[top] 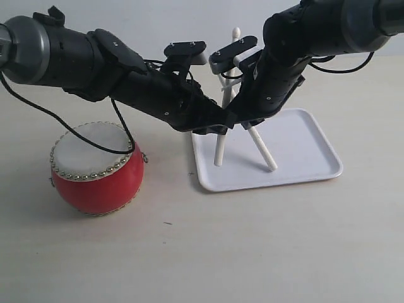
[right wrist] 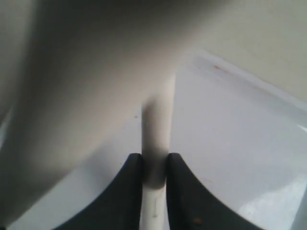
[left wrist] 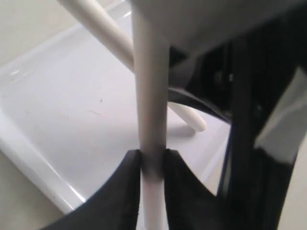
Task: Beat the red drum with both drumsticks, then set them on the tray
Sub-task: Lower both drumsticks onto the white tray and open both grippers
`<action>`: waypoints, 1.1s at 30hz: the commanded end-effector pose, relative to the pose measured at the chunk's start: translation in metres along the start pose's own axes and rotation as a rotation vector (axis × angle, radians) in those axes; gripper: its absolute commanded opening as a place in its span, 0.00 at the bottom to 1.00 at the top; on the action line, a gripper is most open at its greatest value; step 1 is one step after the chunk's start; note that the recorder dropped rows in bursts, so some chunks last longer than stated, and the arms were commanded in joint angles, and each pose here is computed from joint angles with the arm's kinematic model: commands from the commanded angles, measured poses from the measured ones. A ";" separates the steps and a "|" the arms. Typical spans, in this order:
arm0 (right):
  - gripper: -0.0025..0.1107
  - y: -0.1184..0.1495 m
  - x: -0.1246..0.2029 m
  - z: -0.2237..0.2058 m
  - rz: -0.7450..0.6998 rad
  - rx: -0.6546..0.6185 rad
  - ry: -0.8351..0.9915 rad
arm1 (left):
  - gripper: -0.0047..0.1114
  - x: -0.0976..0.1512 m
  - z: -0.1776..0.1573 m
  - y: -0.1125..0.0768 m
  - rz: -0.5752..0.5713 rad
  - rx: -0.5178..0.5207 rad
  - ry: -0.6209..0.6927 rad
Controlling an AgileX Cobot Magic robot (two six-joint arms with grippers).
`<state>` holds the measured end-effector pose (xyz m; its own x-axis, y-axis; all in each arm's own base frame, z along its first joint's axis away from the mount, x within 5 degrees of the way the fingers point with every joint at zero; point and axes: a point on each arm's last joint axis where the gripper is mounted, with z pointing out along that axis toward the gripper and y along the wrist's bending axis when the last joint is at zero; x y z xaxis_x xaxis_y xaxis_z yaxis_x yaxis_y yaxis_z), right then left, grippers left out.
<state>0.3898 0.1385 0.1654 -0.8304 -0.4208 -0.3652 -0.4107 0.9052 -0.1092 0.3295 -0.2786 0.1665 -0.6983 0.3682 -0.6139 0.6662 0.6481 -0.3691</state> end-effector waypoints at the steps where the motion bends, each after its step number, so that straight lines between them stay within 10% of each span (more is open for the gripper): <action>1: 0.02 -0.002 0.001 0.009 -0.006 0.006 -0.014 | 0.04 -0.003 0.007 0.000 -0.001 0.024 0.006; 33: 0.02 0.001 0.010 0.041 0.014 0.001 0.045 | 0.04 0.011 0.032 0.010 -0.091 0.042 0.075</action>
<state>0.3957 0.1382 0.1234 -0.8483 -0.4320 -0.3061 -0.4173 0.9014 -0.1157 0.3384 -0.2873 0.1297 -0.7648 0.3651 -0.5308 0.6141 0.6623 -0.4293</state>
